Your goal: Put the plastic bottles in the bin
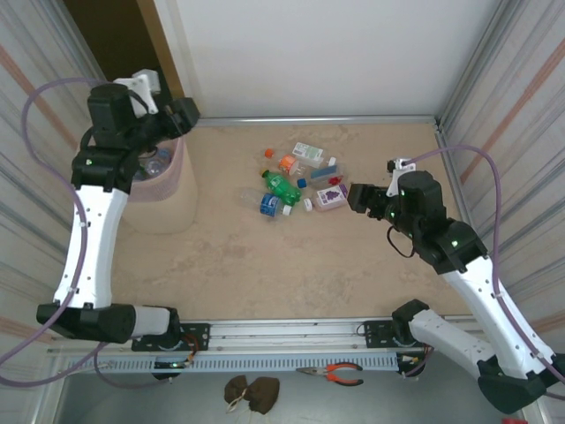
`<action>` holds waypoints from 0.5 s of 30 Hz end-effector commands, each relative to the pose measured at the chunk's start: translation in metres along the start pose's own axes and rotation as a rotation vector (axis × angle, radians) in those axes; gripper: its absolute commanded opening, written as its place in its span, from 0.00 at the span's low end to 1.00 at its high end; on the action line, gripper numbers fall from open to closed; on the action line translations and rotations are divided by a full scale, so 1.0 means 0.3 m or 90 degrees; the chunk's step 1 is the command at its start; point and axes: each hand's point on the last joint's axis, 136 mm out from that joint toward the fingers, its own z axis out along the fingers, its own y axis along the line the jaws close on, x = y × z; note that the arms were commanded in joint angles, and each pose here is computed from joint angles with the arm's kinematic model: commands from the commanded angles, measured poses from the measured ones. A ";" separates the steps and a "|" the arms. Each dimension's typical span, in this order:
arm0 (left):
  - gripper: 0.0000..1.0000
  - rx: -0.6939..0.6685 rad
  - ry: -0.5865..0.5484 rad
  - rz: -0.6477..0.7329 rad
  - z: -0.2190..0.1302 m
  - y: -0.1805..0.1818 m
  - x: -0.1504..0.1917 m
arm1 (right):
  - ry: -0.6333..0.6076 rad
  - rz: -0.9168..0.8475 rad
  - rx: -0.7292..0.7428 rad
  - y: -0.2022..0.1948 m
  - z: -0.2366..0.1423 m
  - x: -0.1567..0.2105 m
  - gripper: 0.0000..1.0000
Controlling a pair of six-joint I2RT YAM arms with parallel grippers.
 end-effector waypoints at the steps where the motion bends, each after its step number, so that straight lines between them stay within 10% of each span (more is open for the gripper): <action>1: 0.61 0.087 0.028 0.143 0.015 -0.141 0.080 | 0.016 0.064 -0.010 0.003 0.001 -0.004 0.80; 8: 0.61 0.307 0.159 0.459 0.062 -0.386 0.415 | 0.019 0.082 0.005 -0.016 0.016 -0.006 0.79; 15: 0.54 0.352 0.311 0.723 0.186 -0.299 0.726 | 0.016 0.081 0.015 -0.029 0.002 -0.003 0.79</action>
